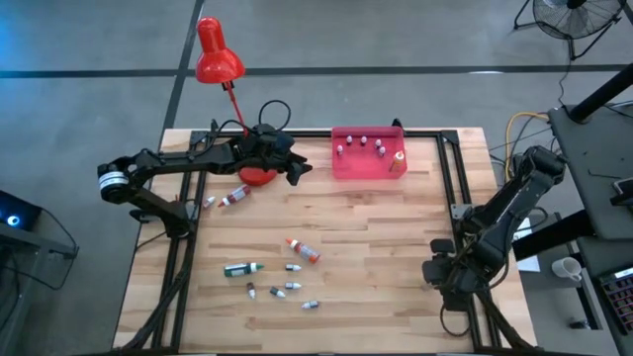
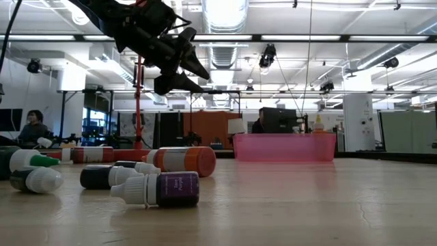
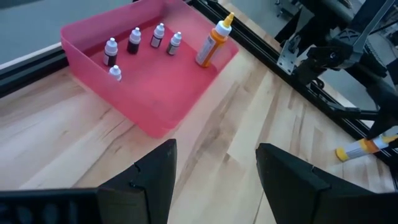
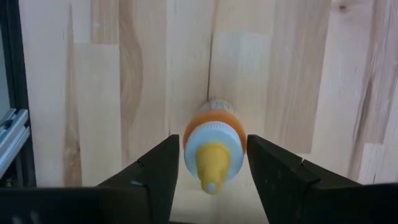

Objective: Pick & Place food coloring
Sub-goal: Put the large yellow food coloring bottle into the red bin

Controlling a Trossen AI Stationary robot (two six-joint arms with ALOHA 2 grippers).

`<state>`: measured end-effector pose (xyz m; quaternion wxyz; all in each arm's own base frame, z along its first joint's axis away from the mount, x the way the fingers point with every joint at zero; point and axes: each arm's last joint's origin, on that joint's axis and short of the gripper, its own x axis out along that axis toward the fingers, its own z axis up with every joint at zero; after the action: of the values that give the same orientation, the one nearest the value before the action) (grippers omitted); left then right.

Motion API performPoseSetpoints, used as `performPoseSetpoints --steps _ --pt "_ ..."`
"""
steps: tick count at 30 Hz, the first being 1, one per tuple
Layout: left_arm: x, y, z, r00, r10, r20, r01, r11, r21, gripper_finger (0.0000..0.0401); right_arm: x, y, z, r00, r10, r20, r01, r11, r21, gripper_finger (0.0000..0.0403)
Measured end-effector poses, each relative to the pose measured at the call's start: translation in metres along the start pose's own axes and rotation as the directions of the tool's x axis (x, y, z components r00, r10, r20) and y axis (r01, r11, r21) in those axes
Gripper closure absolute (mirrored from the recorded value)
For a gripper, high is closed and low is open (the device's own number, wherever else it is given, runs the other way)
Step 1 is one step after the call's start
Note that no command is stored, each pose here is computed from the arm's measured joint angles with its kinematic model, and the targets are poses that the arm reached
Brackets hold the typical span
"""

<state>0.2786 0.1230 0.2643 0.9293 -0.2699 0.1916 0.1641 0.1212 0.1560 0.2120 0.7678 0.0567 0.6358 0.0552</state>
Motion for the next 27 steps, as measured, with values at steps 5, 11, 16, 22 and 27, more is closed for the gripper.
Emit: performPoseSetpoints --steps 5,11,16,22,27 --pt "0.0000 0.0000 0.0000 1.000 0.000 0.000 0.000 1.000 0.000 0.0208 -0.0034 0.0024 0.0019 1.000 0.008 0.002 -0.008 1.000 0.003 0.0241" --pt "0.0000 0.0000 0.0001 1.000 0.002 0.001 -0.002 1.000 0.000 0.0208 -0.0050 0.0019 0.0015 1.000 -0.001 -0.009 0.001 1.000 0.018 0.0256" --pt "0.0000 0.0000 0.0001 1.000 0.002 0.001 -0.002 1.000 0.000 0.0208 -0.0049 0.0017 0.0015 1.000 -0.004 -0.007 0.004 1.000 0.018 0.0264" --pt "0.0000 0.0000 0.0001 1.000 0.002 0.001 -0.002 1.000 0.000 0.0208 -0.0050 -0.0003 0.0010 1.000 -0.023 -0.015 0.023 0.998 0.058 0.0281" --pt "0.0000 0.0001 0.0001 1.000 0.002 0.001 -0.002 1.000 0.000 0.0208 -0.0051 -0.0036 0.0044 0.999 -0.032 -0.012 0.033 0.993 0.115 0.0295"
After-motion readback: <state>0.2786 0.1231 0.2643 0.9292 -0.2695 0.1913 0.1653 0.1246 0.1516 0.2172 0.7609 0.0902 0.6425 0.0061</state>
